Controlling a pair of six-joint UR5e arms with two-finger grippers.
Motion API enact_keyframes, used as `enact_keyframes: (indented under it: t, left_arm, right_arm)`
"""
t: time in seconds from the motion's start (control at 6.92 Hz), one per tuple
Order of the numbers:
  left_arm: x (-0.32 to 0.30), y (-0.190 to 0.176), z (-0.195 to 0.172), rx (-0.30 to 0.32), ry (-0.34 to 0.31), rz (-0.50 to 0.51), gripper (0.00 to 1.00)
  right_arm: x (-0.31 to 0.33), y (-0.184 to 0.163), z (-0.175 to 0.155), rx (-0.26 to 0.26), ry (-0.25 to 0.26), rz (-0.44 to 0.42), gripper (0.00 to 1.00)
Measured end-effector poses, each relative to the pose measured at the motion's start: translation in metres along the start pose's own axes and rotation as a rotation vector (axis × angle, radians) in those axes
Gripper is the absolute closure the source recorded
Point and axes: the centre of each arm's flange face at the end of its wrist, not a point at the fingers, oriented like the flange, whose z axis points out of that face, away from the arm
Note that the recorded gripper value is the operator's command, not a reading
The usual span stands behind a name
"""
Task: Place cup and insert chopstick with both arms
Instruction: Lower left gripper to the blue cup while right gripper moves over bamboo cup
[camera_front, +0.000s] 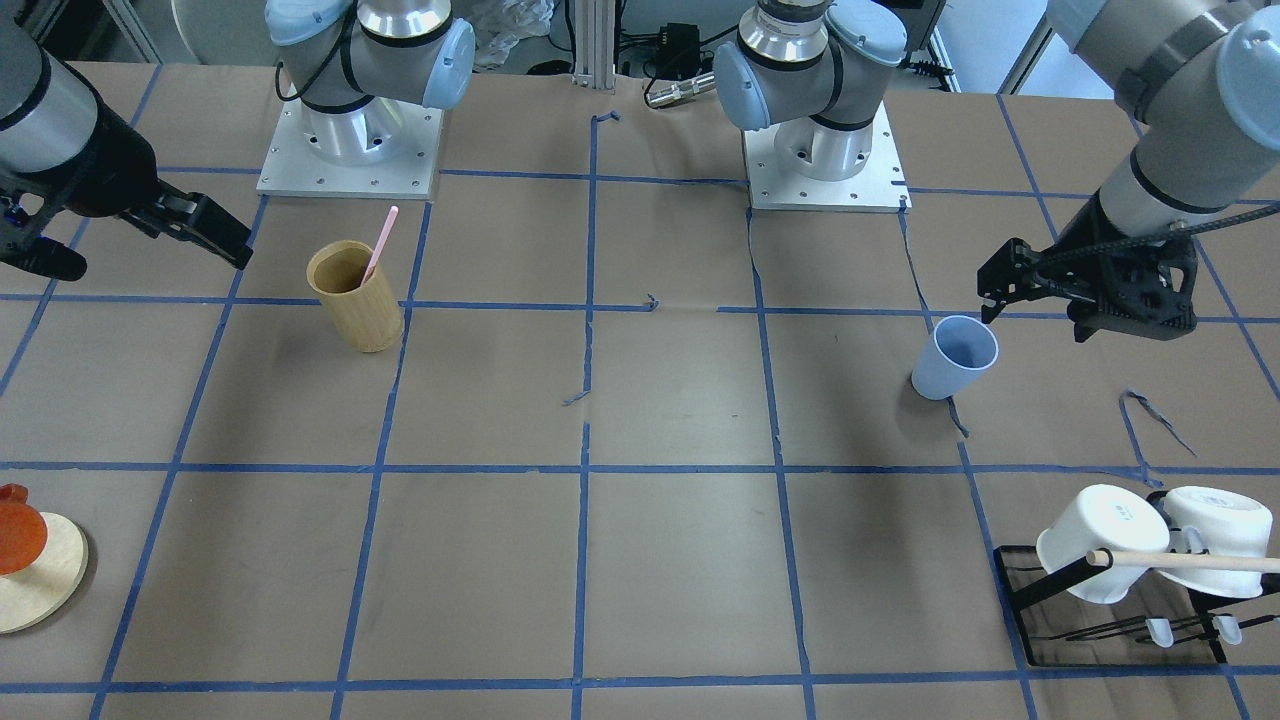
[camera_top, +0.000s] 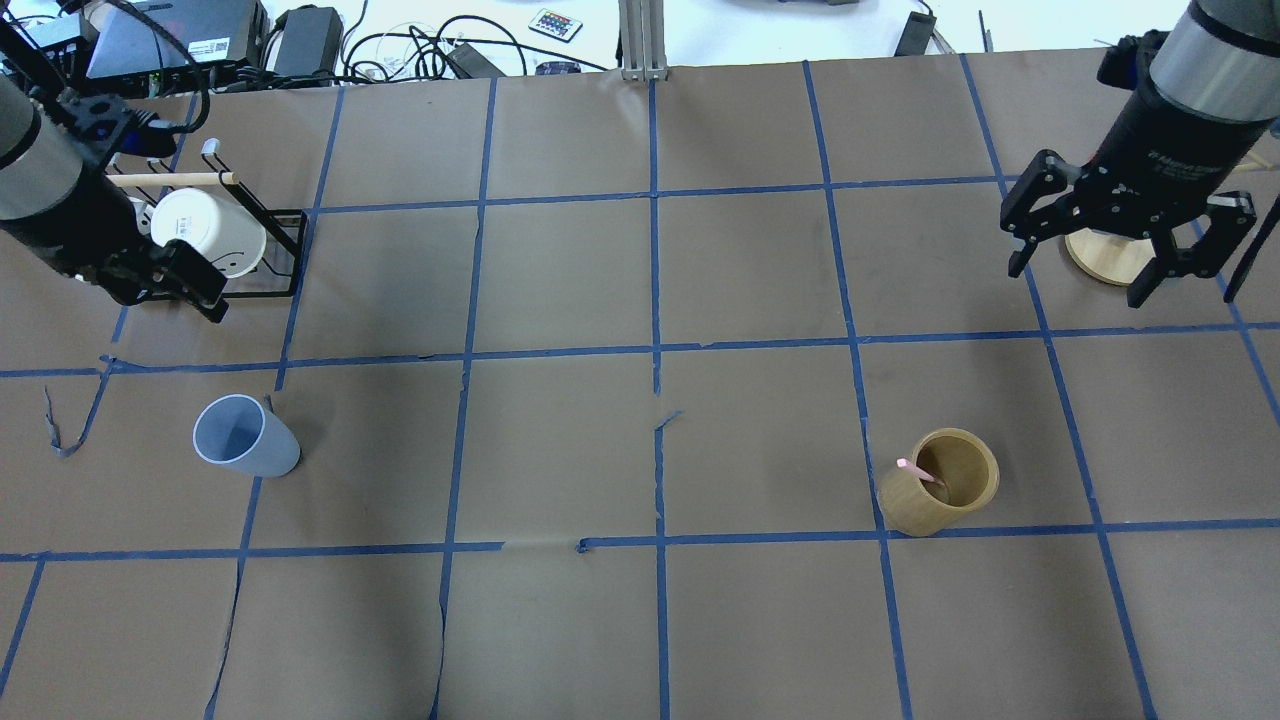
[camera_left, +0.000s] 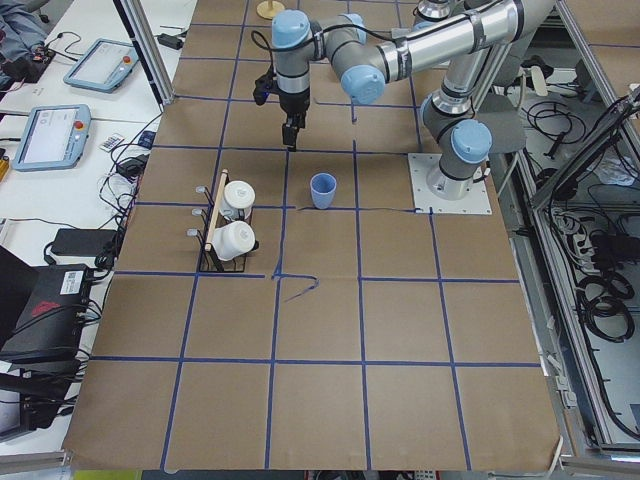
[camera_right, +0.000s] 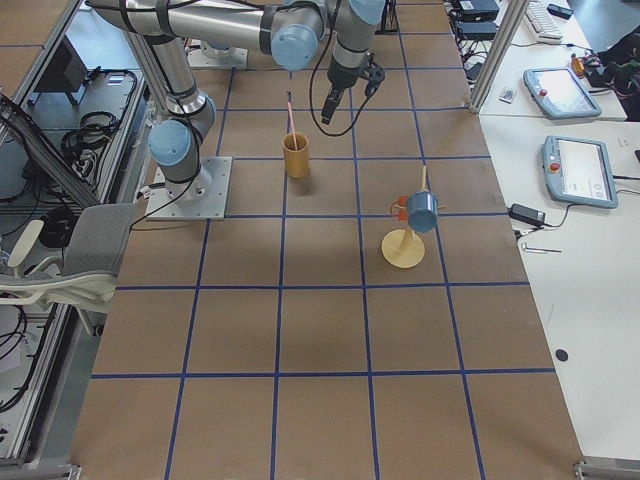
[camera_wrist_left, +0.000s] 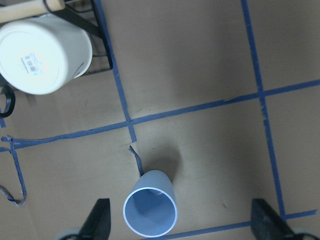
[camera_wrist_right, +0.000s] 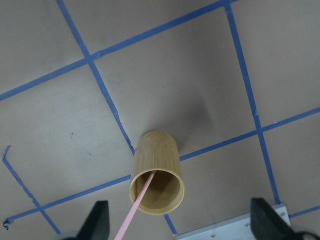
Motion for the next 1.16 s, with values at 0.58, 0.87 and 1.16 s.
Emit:
enact_keyframes:
  t: [0.58, 0.87, 1.16]
  left_arm:
    - [-0.033, 0.041, 0.086, 0.001, 0.027, -0.024, 0.02]
    - [-0.054, 0.050, 0.113, -0.024, 0.058, -0.075, 0.07]
    - [-0.055, 0.047, 0.136, -0.065, 0.085, -0.162, 0.28]
  right_arm:
    - [-0.013, 0.013, 0.081, -0.279, -0.146, 0.297, 0.00]
    - [-0.014, 0.028, 0.126, -0.405, -0.156, 0.356, 0.02]
    - [-0.018, 0.037, 0.147, -0.475, -0.181, 0.408, 0.22]
